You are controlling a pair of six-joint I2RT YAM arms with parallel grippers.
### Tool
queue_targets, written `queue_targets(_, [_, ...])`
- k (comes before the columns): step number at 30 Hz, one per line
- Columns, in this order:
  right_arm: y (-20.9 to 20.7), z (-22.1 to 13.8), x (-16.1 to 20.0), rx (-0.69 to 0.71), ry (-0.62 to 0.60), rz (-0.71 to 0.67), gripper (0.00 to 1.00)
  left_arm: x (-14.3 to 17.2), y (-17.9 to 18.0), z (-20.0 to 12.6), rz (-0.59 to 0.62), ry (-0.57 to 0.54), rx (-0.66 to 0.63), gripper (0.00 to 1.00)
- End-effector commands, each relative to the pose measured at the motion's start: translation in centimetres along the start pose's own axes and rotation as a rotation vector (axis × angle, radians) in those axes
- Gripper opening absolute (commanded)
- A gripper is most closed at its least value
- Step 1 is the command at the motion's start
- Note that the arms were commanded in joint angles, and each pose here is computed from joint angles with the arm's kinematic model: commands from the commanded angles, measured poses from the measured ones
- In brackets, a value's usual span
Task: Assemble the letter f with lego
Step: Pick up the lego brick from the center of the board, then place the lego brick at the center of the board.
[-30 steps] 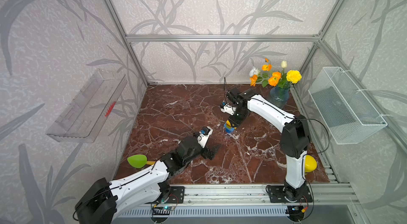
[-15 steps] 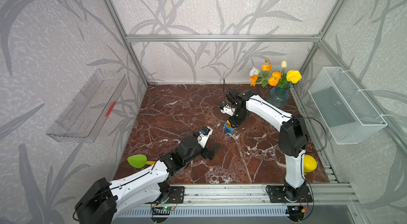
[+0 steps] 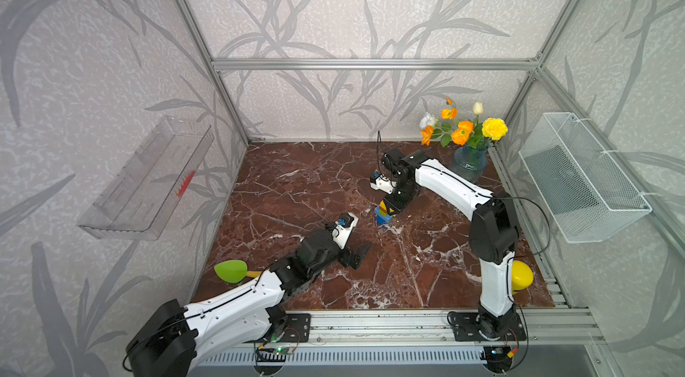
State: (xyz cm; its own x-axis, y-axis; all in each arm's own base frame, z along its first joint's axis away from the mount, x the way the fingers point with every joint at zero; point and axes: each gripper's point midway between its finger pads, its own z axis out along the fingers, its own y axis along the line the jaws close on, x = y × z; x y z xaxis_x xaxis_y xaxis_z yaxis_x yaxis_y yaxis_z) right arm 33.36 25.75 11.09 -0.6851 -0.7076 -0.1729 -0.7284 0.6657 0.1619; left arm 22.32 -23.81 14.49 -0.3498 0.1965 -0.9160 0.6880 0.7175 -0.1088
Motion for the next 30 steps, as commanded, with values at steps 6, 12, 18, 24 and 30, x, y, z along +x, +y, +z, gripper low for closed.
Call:
queue_targets(6, [0.0,-2.1,-1.9,-0.194,-0.191,0.11,0.29,-1.4,0.0,-0.8,0.003,-0.051,-0.005,0.99])
queue_targets(12, [0.0,-1.7,-2.6,-0.35,-0.266,0.176,0.28,-1.6,-0.1,-1.0,0.005,-0.059,-0.003,0.99])
queue_targets(18, [0.2,-0.8,-2.7,-0.45,-0.272,0.207,0.29,-1.6,0.0,-1.0,0.006,-0.058,-0.005,0.99])
queue_targets(24, [0.4,0.7,-2.6,-0.512,-0.236,0.23,0.29,-1.6,0.0,-1.0,0.005,-0.059,-0.006,0.99])
queue_targets(30, [0.5,2.0,-2.5,-0.553,-0.207,0.244,0.3,-1.6,0.0,-1.0,0.007,-0.058,-0.006,0.99])
